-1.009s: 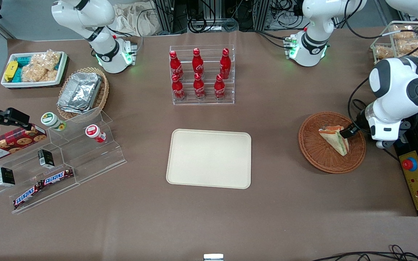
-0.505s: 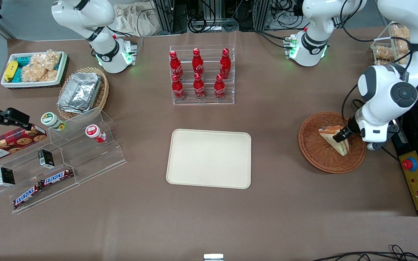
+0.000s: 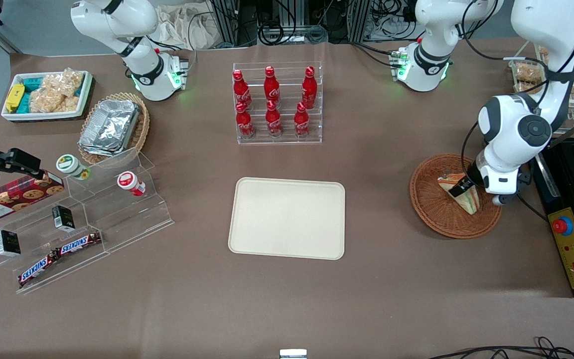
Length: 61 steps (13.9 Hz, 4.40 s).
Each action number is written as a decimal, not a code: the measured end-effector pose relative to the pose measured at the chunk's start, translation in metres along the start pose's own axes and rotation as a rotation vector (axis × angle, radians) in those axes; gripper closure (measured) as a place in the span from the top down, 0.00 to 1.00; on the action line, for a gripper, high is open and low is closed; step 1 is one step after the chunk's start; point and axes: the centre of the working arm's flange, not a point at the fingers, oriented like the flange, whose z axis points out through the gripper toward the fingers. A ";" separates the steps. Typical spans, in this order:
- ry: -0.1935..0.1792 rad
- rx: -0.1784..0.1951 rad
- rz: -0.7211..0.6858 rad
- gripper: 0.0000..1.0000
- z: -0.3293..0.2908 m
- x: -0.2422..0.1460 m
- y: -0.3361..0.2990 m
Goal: Place sandwich from basket to tray
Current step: 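Close the left gripper on the wrapped sandwich's edge, then lift the sandwich with the left gripper and carry it toward the tray, then lower the held sandwich onto the cream tray and open the left gripper, then raise the left gripper and withdraw it back toward the basket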
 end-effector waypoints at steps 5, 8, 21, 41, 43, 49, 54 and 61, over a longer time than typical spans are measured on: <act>0.001 -0.003 0.001 0.41 0.005 0.000 0.001; 0.007 -0.007 0.001 0.33 0.001 0.003 0.003; -0.142 0.120 0.410 0.19 -0.256 -0.026 0.197; -0.163 -0.052 0.559 0.19 -0.005 -0.213 0.403; -0.164 -0.049 0.561 0.19 -0.001 -0.214 0.403; -0.140 -0.033 0.595 0.19 0.001 -0.211 0.401; -0.125 -0.051 0.588 0.56 -0.008 -0.204 0.403; -0.078 -0.026 0.533 1.00 -0.127 -0.164 0.378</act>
